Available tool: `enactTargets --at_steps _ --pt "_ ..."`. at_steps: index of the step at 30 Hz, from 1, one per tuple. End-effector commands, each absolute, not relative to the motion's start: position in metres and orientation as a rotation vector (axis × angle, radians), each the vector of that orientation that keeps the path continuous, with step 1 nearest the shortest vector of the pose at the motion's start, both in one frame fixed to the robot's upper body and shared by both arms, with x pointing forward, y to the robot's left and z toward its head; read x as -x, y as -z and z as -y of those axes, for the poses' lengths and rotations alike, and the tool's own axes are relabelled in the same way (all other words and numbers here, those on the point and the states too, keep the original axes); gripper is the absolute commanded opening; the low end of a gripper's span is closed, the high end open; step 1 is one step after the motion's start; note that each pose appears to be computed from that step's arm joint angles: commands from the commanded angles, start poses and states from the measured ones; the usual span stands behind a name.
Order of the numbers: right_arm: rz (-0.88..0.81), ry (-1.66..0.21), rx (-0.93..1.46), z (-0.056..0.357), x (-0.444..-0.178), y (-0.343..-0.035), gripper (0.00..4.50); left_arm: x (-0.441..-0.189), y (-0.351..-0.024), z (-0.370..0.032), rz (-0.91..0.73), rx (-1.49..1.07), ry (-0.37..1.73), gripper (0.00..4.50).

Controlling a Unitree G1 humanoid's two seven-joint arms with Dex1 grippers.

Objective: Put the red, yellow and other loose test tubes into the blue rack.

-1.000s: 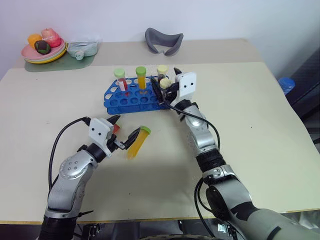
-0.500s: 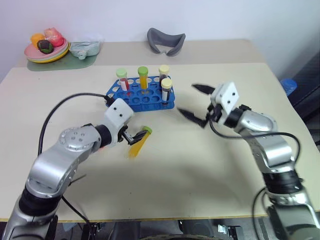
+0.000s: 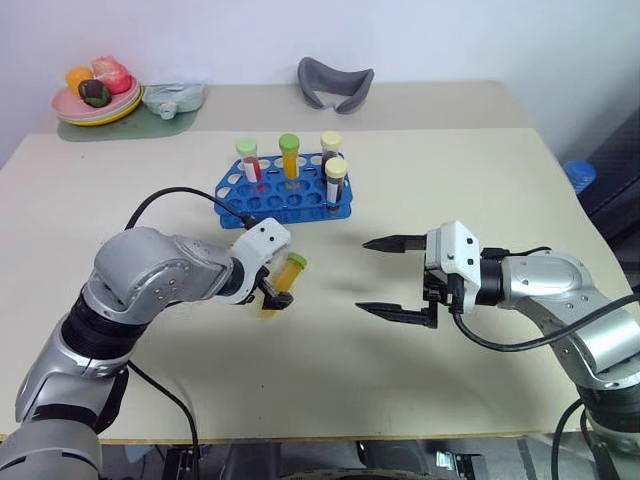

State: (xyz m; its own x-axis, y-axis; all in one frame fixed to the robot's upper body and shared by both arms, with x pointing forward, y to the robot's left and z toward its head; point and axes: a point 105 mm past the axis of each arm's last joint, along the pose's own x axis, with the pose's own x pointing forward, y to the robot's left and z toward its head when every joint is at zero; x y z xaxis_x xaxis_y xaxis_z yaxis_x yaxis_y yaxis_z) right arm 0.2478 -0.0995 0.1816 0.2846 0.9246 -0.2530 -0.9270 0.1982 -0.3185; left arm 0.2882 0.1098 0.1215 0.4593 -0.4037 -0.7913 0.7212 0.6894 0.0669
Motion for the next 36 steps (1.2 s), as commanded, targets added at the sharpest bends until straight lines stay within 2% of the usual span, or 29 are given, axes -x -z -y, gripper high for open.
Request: enactTargets --at_steps 1,7,10,15,33,36 --pt "0.031 -1.312 0.478 0.098 -0.239 -0.191 4.46 -0.290 -0.126 -0.107 -0.825 -0.424 0.695 4.50" --pt "0.031 -1.314 0.475 0.096 -0.238 -0.190 4.46 -0.298 -0.120 -0.108 -0.840 -0.407 0.608 4.50" --pt "0.034 -1.316 0.468 0.094 -0.237 -0.190 4.50 -0.300 -0.120 -0.106 -0.842 -0.397 0.585 3.69" --pt "0.037 -1.317 0.461 0.092 -0.236 -0.190 4.50 -0.302 -0.122 -0.104 -0.843 -0.391 0.574 1.18" --pt "0.042 -1.309 0.462 0.091 -0.239 -0.190 4.50 -0.306 -0.133 -0.116 -0.864 -0.554 0.589 1.18" --pt "0.044 -1.302 0.462 0.091 -0.239 -0.190 4.50 -0.309 -0.134 -0.119 -0.859 -0.607 0.592 2.27"
